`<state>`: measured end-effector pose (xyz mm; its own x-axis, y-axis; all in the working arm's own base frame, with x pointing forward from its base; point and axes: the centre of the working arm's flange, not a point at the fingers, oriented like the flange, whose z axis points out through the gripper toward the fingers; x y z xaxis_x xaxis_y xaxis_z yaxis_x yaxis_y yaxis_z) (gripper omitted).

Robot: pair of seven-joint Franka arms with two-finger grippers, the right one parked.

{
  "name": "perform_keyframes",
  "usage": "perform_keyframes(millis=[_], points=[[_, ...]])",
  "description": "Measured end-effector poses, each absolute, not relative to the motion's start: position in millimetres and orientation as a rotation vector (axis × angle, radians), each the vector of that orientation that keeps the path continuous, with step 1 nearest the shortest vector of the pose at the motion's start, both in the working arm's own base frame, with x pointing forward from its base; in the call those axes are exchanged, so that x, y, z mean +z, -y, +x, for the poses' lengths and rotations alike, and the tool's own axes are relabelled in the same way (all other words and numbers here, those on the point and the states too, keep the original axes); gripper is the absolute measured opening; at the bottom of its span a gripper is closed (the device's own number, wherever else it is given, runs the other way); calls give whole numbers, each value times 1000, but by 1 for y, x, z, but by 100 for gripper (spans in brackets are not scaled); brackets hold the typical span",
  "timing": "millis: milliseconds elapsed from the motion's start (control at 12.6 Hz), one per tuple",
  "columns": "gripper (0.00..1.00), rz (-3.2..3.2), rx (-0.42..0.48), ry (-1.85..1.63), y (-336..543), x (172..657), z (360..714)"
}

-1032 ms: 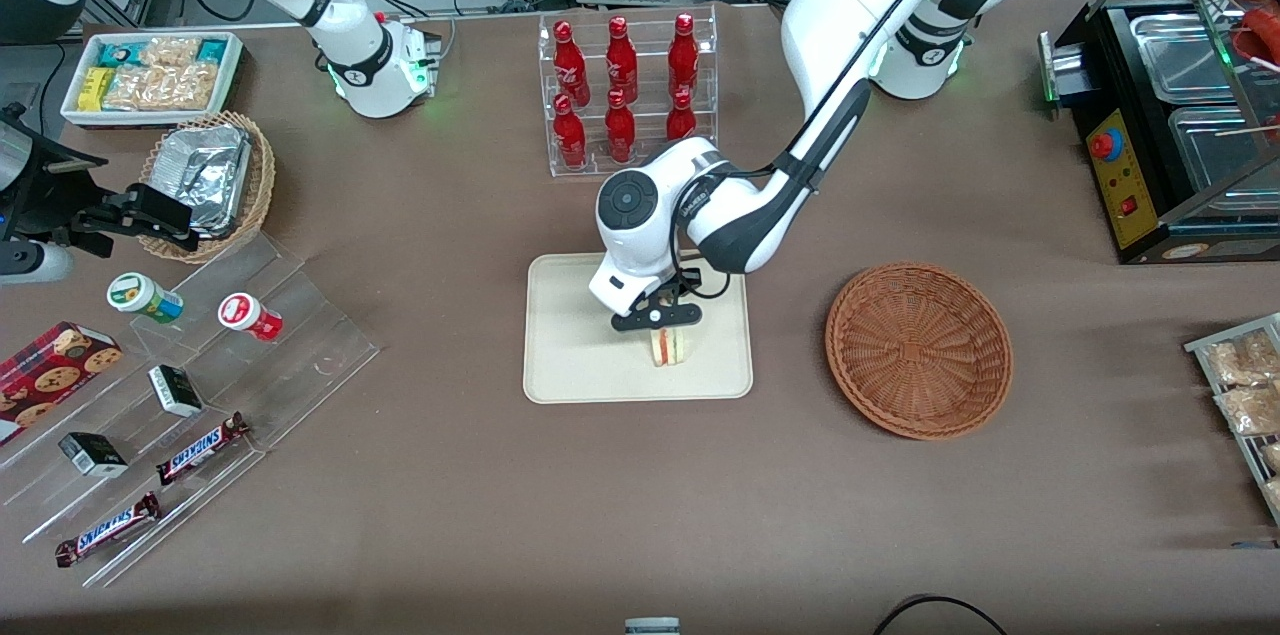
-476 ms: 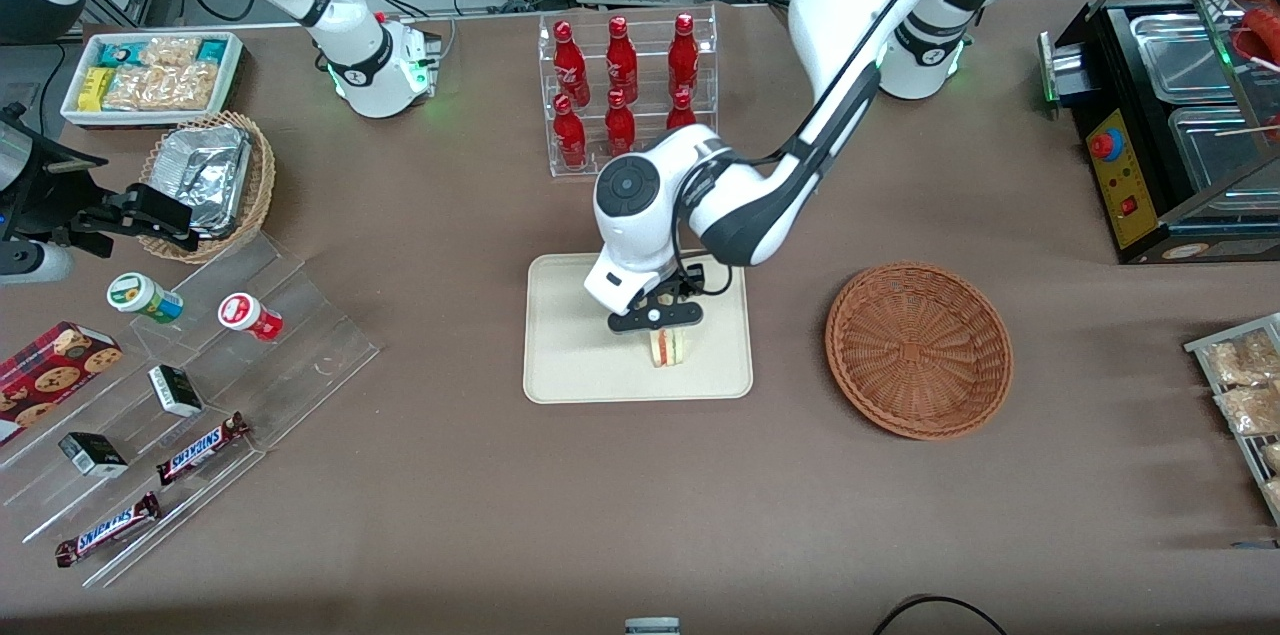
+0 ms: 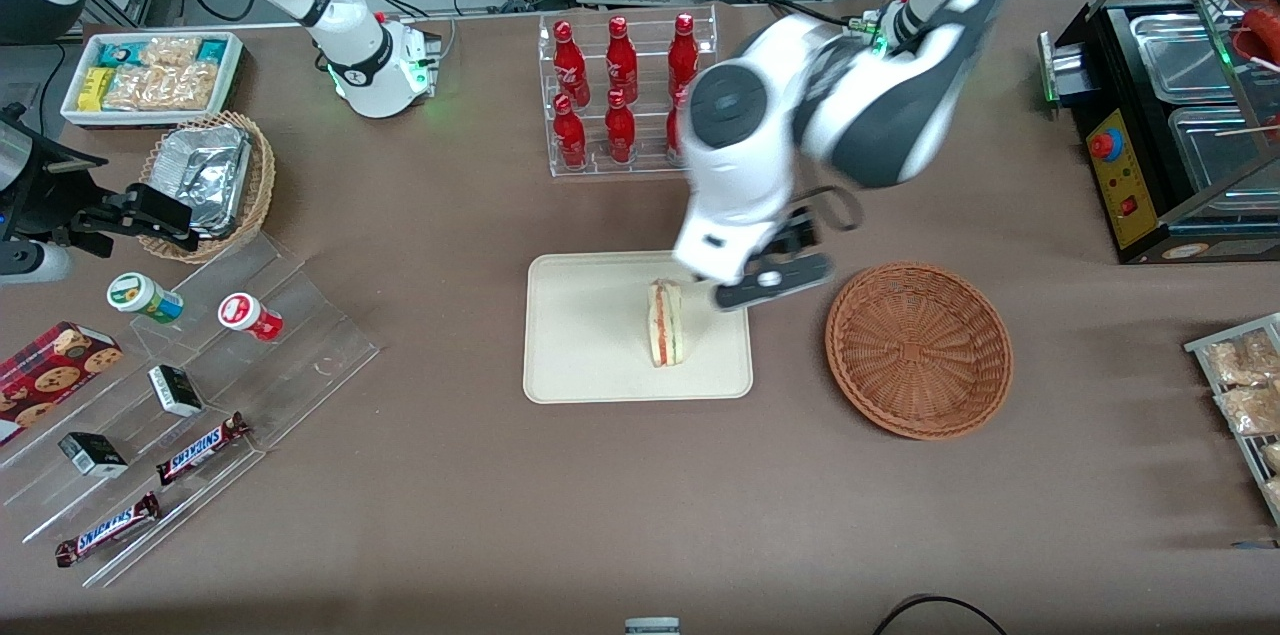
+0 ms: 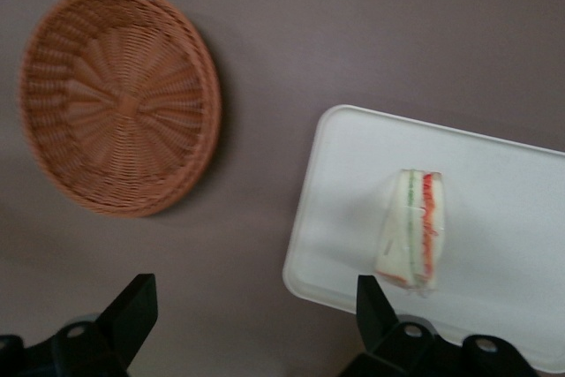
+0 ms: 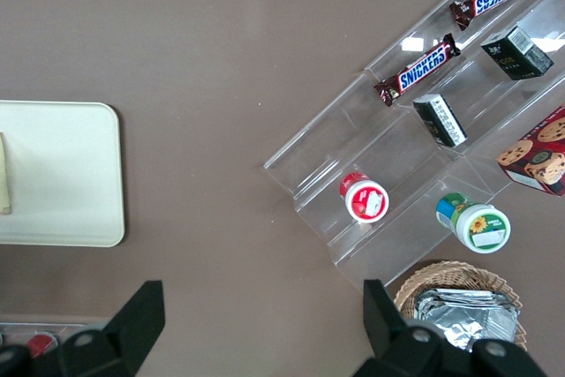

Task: Place sandwich from basket to tray

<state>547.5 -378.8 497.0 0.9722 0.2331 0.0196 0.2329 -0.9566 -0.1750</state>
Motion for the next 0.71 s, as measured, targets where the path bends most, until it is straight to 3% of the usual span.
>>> perform_keyframes(millis=[317, 714], points=[[100, -2974, 110, 260, 295, 556, 555], [100, -3006, 210, 120, 213, 584, 566]])
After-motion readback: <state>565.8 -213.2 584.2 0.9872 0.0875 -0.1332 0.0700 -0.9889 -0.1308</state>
